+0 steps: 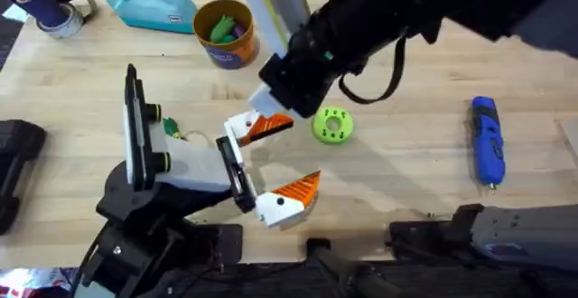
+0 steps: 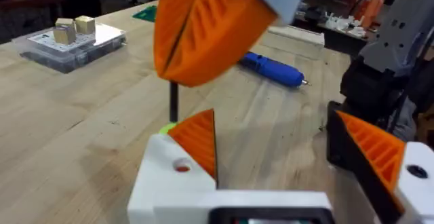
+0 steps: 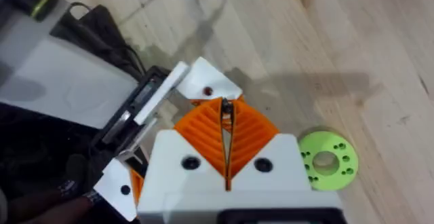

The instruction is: Pick up the gripper from the table and insert it into the empty holder that is missing its gripper. Then pick up a screw, insert it into the mounting hole, and use the screwdriver to tighten it. Finally, clean up the table by picking up the vegetable and placing it into the bucket.

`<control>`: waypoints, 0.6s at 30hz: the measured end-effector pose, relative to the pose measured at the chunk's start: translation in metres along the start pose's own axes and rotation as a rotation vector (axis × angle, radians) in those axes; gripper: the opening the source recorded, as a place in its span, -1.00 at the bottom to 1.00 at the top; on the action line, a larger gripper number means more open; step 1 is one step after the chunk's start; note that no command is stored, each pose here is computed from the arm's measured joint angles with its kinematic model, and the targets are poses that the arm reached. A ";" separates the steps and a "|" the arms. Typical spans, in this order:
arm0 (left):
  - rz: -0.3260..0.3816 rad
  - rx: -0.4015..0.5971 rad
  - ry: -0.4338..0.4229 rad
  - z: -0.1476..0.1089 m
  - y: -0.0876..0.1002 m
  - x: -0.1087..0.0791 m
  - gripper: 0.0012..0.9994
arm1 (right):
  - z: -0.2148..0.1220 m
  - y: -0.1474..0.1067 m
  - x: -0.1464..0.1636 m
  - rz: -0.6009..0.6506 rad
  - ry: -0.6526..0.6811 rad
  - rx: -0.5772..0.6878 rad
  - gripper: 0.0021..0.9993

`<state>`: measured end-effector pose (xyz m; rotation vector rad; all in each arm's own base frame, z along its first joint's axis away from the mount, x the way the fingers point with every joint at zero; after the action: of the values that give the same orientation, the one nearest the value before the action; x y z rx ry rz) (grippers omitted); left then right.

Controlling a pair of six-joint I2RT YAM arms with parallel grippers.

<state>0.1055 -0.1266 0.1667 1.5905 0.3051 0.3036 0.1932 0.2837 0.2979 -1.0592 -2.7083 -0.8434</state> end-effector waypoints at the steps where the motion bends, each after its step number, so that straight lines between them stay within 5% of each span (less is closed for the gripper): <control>1: 0.000 0.000 0.000 0.000 0.000 0.000 0.99 | 0.001 0.000 0.002 -0.006 0.004 0.001 -0.99; 18: 0.000 0.000 0.000 0.000 0.000 0.000 0.99 | 0.015 0.001 0.012 -0.057 0.020 0.024 -0.99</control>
<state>0.1055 -0.1266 0.1667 1.5905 0.3051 0.3036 0.1858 0.2993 0.2893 -0.9673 -2.7369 -0.8237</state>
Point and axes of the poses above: each hand's point on the last joint's axis, 136 mm out from that joint toward the fingers, its own z axis out along the fingers, its own x axis along the line the jaws close on, y = z × x, the point moved 7 cm from there along -z, back along the fingers, and after that the axes turned 10 degrees about z, right-handed, at the moved point
